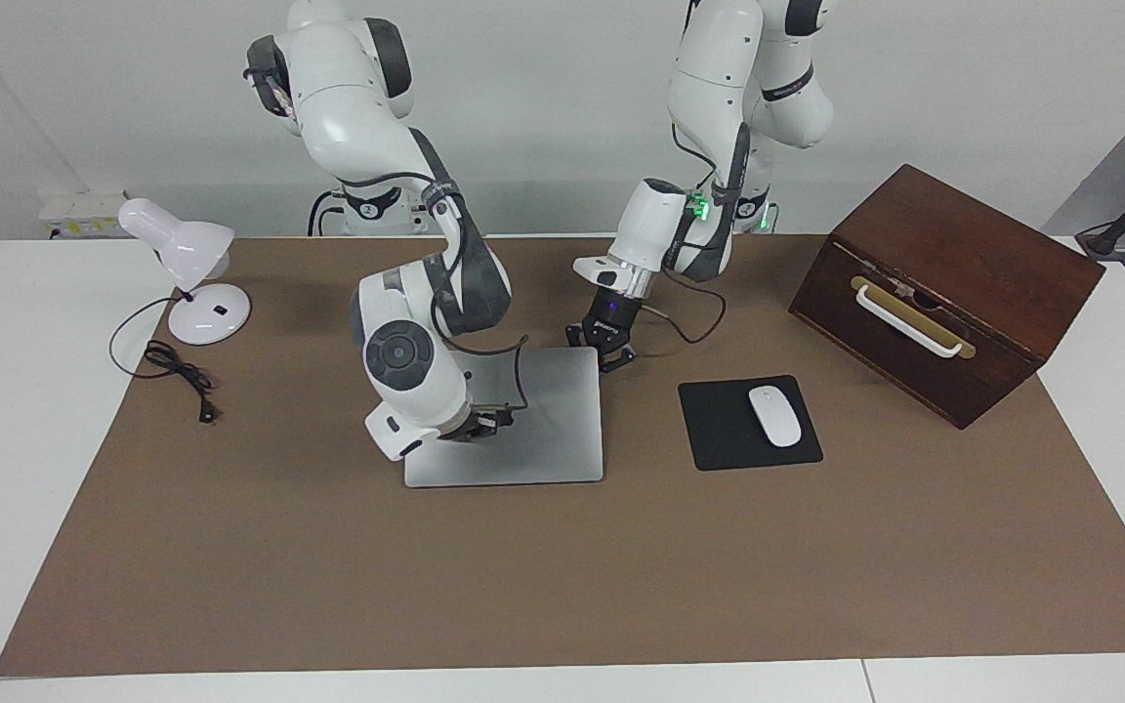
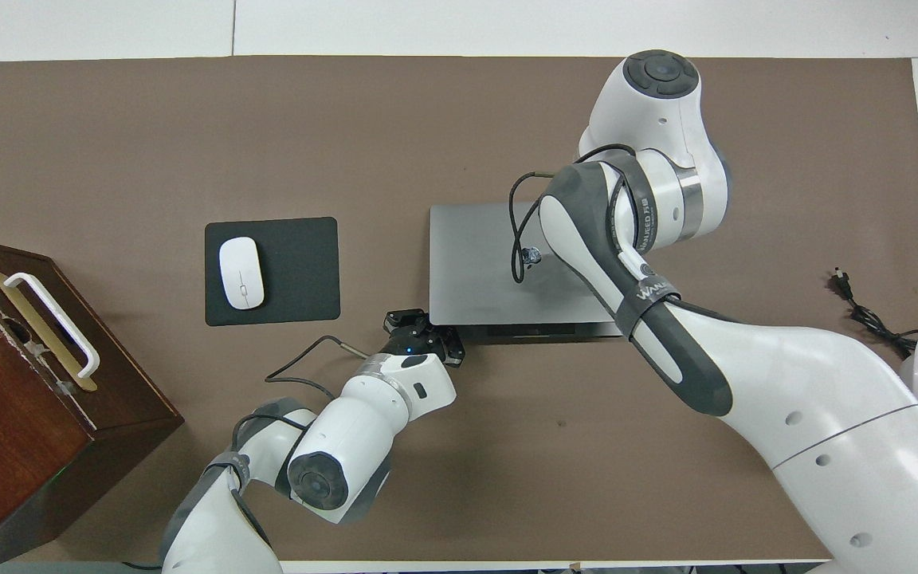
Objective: Close laptop with both arms
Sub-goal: 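Push the laptop lid down toward the keyboard with the right gripper, then press the closed lid flat with the right gripper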
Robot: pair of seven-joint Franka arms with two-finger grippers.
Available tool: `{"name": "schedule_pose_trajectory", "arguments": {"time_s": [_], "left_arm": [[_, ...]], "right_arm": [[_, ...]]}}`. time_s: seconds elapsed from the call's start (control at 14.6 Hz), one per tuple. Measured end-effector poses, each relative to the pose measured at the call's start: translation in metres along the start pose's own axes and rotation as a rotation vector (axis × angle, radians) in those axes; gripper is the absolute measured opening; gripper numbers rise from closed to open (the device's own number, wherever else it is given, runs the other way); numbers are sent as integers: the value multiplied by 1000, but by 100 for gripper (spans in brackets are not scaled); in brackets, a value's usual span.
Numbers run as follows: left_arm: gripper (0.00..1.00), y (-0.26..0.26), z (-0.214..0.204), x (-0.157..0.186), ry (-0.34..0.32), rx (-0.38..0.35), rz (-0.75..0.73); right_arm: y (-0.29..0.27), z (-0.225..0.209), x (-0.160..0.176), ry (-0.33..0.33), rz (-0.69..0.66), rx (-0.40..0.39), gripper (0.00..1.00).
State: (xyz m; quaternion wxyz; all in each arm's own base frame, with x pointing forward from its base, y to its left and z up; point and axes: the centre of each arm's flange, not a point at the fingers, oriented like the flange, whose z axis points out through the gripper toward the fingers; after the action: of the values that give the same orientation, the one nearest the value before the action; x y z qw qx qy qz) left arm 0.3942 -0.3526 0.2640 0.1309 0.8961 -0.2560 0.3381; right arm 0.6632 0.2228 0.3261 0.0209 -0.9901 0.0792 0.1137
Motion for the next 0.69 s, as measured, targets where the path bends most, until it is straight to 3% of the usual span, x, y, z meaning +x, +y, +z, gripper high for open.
{"name": "schedule_pose_trajectory", "arguments": {"time_s": [0.69], "left_arm": [[1,0,0,0,2,0,7]], "right_arm": [[-3,1,-3,15,6,7,1]]}}
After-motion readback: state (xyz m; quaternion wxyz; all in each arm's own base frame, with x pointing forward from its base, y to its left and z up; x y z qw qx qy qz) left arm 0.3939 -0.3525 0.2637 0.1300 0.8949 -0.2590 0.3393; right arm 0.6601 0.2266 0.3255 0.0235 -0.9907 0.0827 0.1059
